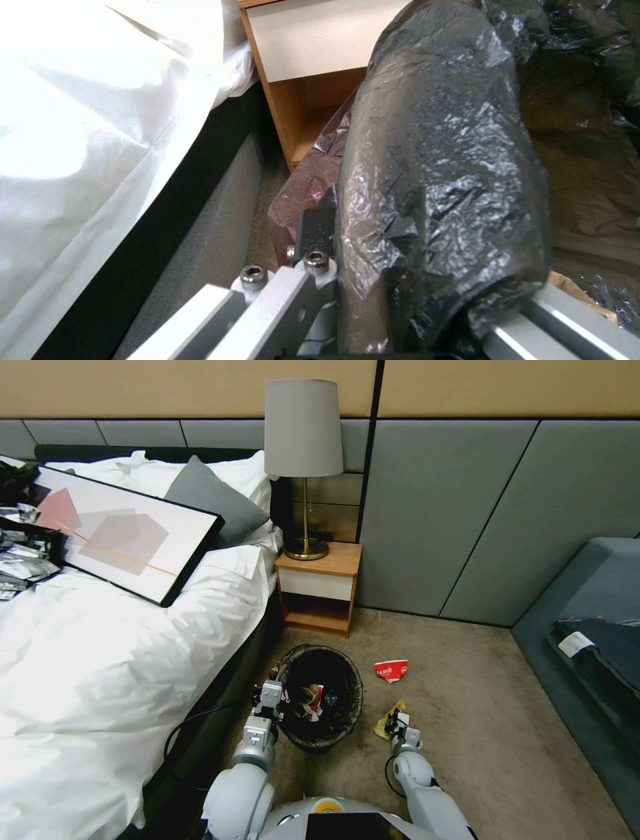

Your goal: Pick up the trash bin, then pick up the garbage from the floor and place it into the trash bin.

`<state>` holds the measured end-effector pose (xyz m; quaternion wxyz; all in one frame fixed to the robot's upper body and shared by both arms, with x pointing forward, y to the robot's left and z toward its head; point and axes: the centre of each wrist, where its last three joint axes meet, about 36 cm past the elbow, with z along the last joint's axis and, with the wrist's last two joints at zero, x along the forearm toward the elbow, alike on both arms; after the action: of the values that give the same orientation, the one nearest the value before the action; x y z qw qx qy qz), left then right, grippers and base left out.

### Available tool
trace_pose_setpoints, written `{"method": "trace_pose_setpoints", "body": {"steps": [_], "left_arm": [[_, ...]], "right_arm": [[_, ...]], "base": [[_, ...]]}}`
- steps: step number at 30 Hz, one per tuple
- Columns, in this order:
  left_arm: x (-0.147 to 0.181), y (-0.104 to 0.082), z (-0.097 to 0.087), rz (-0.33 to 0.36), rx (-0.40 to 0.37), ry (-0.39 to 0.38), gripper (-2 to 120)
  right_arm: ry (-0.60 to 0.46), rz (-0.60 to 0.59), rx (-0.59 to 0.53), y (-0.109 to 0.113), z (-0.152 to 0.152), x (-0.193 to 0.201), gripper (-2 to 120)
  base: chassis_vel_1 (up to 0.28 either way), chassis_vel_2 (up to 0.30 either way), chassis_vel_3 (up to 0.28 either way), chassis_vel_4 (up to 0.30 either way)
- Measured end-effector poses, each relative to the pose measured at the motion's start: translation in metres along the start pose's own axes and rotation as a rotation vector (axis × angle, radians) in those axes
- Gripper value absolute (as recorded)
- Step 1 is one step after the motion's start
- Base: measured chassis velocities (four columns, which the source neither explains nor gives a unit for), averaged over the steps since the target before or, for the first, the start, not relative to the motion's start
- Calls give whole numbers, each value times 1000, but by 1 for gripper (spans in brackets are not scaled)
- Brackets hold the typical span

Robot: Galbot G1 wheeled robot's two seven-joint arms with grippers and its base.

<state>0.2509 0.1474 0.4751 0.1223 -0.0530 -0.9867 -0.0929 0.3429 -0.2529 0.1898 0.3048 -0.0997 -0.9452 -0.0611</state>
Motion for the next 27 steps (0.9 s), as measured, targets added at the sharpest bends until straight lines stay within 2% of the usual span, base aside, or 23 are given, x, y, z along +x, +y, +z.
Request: {"method": "trace_pose_setpoints", "body": {"steps": [11,16,19,20,21,23,24,27], "left_arm": [[0,0,0,3,-1,-3,1],[0,0,-1,3,0,-3,1],[0,0,-1,3,1,-3,1],[0,0,0,3,1,-2,1],[0,0,0,3,1,-2,1],[0,-1,0,5,1,0,1],[0,-1,0,5,1,0,1],[0,-1,1,10,-2,3,1]], "right_arm": [[-30,3,23,-5,2,-1,0],[-121,-6,46,-1,-9,4,0],[-307,-49,56,6,-28,16,0],[-402,-83,57,11,-41,25,0],[-402,-83,57,11,-41,25,0],[-542,-153,51,19,-69,44,0],[-542,-153,51,19,-69,44,0],[-767,-322,50,34,-114,88,0]], "base": [[0,0,0,0],[0,0,0,0],[0,0,0,0],[0,0,0,0],[0,0,0,0],[0,0,0,0],[0,0,0,0],[0,0,0,0]]}}
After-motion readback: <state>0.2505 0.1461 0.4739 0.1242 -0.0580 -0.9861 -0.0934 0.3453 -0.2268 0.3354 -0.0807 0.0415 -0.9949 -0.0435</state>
